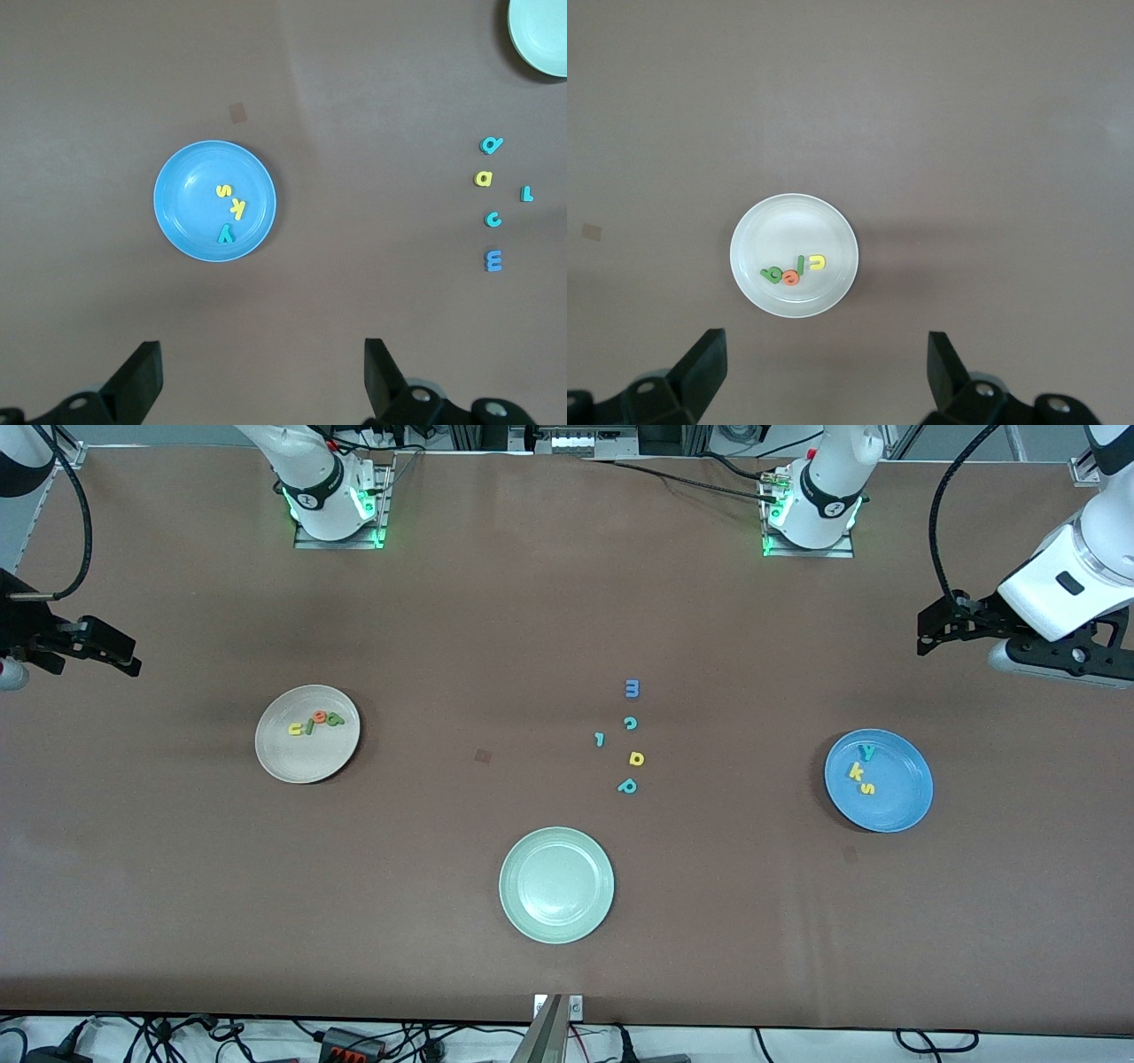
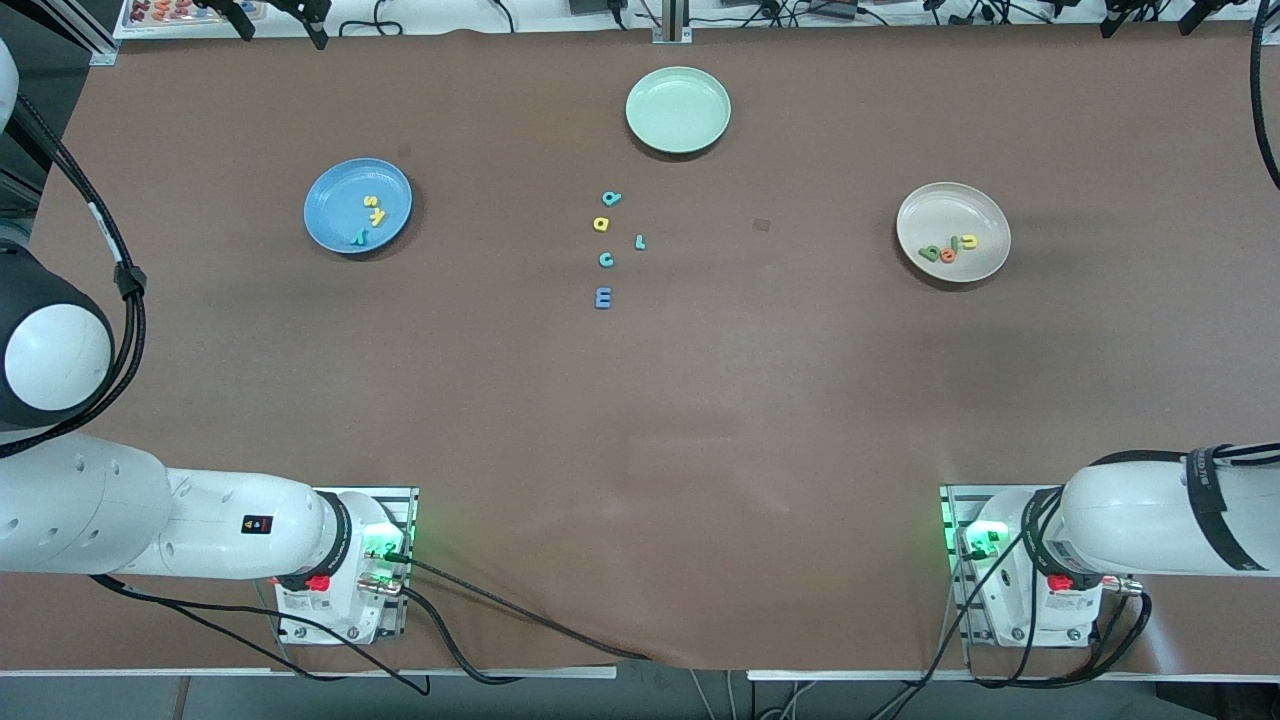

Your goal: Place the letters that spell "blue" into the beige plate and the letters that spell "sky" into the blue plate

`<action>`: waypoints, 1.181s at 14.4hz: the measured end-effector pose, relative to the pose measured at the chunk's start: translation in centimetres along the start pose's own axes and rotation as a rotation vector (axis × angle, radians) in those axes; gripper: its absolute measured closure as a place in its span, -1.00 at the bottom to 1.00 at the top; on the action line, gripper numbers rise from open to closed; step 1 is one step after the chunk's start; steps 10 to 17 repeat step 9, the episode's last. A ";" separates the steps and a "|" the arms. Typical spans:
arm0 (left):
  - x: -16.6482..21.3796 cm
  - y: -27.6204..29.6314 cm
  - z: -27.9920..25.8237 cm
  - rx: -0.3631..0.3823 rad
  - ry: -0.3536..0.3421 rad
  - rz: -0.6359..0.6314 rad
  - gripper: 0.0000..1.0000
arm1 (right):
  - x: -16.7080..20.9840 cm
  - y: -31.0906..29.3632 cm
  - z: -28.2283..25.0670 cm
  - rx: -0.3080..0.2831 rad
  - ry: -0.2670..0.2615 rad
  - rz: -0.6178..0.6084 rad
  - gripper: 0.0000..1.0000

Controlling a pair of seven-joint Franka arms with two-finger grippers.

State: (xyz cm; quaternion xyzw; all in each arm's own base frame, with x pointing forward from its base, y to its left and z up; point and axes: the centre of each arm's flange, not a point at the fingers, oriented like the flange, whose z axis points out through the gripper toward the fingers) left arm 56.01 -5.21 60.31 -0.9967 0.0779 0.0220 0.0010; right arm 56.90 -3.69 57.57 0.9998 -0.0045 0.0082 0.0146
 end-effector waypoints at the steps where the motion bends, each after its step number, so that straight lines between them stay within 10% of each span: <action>1: 0.0 0.0 0.0 0.000 0.000 0.000 -1.00 | -0.1 0.1 0.0 0.000 -0.006 0.002 -1.00; 17: -0.1 0.0 0.1 -0.001 -0.014 -0.001 -1.00 | -0.7 0.5 -0.2 0.001 -0.031 0.009 -1.00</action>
